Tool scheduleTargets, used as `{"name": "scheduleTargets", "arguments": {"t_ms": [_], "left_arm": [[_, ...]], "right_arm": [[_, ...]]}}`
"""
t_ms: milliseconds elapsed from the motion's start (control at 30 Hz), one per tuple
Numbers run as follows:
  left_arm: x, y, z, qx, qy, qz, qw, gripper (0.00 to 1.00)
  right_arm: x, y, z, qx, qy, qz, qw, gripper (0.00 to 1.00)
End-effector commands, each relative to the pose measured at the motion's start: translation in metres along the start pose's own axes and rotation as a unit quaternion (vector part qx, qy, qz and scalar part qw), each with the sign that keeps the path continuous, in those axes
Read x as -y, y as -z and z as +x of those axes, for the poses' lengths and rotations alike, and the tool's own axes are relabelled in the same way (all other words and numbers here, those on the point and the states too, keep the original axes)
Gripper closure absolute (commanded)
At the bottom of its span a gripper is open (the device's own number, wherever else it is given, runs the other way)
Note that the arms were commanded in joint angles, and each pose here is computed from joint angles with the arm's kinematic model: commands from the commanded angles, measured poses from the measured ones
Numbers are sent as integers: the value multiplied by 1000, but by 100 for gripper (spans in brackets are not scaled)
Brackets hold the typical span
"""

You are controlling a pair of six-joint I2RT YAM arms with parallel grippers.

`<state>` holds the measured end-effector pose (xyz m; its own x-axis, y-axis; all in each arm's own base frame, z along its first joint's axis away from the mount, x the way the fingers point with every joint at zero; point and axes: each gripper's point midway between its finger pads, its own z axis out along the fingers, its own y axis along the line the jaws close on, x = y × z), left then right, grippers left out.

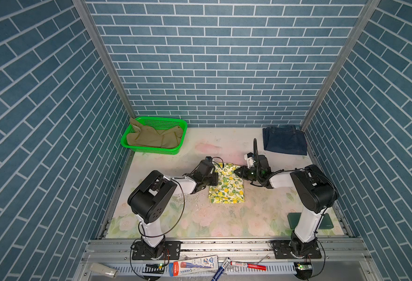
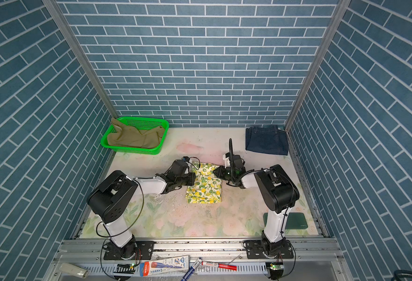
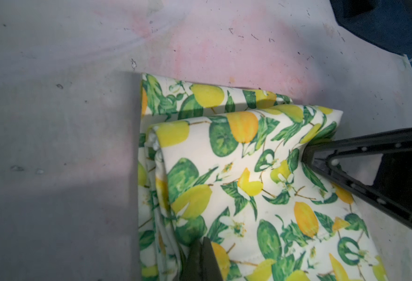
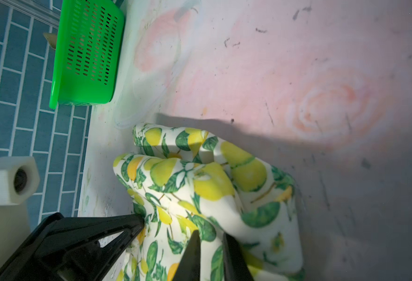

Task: Fold and stack skirts
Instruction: Smooth out the skirt at the center of the table.

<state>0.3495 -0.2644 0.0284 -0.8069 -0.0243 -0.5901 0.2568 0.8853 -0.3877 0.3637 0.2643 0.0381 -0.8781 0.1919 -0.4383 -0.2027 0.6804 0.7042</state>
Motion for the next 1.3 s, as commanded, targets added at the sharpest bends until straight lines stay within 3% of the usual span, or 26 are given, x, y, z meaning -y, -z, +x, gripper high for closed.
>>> {"name": "scheduleTargets", "arguments": {"t_ms": [0,167,433,633,800,900,1100,1167,1267], "left_arm": [[-33,2,37,-60,9,-53,997,100],[-31,1,37,-63,8,-49,997,100],[-31,0,38,-65,7,-48,997,100],[-31,0,38,-65,8,-46,997,100],[-30,1,37,-65,6,-47,997,100],[-30,2,37,-64,6,-46,997,100],[-31,2,38,-66,6,-48,997,100],[-31,1,38,-66,6,-49,997,100],[-30,-1,38,-67,5,-46,997,100]], "right_arm": [[23,0,-5,17,-8,43,999,82],[18,23,-14,34,20,76,996,81],[-8,58,-34,57,45,67,995,61],[-33,41,-43,50,33,-7,998,59],[-26,16,-38,34,7,-35,999,59],[-4,2,-28,20,-8,-11,1000,59],[53,14,-19,21,-23,148,989,62],[54,30,-26,33,-11,181,983,63],[36,46,-37,52,13,170,984,63]]}}
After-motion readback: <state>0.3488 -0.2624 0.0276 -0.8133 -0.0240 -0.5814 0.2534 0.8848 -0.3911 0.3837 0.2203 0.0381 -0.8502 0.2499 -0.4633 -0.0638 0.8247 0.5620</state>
